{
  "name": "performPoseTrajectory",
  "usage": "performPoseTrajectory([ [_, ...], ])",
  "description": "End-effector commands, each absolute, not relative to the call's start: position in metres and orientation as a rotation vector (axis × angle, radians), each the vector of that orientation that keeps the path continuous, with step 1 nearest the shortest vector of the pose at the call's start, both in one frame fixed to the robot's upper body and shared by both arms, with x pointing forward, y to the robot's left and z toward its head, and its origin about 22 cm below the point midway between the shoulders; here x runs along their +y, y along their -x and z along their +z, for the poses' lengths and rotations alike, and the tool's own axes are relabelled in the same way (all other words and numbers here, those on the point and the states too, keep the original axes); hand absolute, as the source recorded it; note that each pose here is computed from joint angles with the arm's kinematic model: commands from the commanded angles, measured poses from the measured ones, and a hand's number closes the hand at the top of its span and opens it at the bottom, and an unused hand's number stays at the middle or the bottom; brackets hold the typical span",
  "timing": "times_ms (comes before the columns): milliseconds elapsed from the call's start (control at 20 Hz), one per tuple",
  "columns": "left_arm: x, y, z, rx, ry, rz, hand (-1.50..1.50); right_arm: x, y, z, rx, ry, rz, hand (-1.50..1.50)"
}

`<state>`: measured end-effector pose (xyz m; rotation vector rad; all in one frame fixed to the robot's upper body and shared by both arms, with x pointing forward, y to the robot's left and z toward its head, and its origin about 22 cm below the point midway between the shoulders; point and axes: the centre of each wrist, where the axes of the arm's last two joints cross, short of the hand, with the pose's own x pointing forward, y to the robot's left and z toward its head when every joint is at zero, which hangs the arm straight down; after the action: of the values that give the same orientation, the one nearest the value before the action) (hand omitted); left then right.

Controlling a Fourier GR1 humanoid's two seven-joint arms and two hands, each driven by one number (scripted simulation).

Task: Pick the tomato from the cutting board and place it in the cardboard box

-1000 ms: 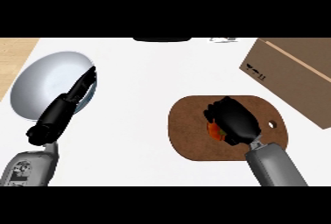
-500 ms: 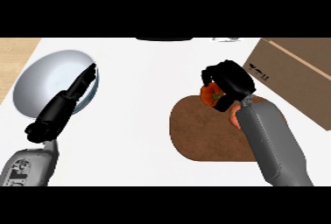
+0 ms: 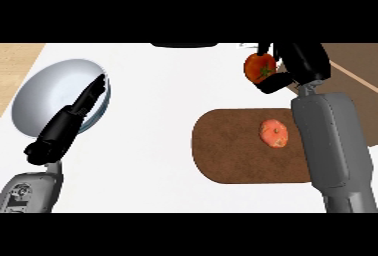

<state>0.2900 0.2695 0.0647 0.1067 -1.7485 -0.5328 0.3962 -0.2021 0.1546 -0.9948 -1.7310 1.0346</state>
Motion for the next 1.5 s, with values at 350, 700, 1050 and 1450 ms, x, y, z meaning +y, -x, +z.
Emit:
performPoseTrajectory([
  [350, 0.262, -0.294, 0.081, -1.743, -0.067, -0.528, 0.00, -0.306, -0.421, 0.210, -1.601, 1.166, 0.578, 1.50],
  [700, 0.265, -0.298, 0.074, -1.765, -0.101, -0.555, 0.00, -0.375, -0.427, 0.207, -1.406, 1.241, 0.690, 1.50],
  [1050, 0.247, -0.297, 0.065, -1.778, -0.061, -0.559, 0.00, -0.411, -0.423, 0.188, -1.117, 1.052, 0.840, 1.50],
  [1450, 0.254, -0.314, 0.083, -1.764, -0.053, -0.583, 0.00, -0.459, -0.398, 0.171, -0.938, 0.947, 0.941, 1.50],
])
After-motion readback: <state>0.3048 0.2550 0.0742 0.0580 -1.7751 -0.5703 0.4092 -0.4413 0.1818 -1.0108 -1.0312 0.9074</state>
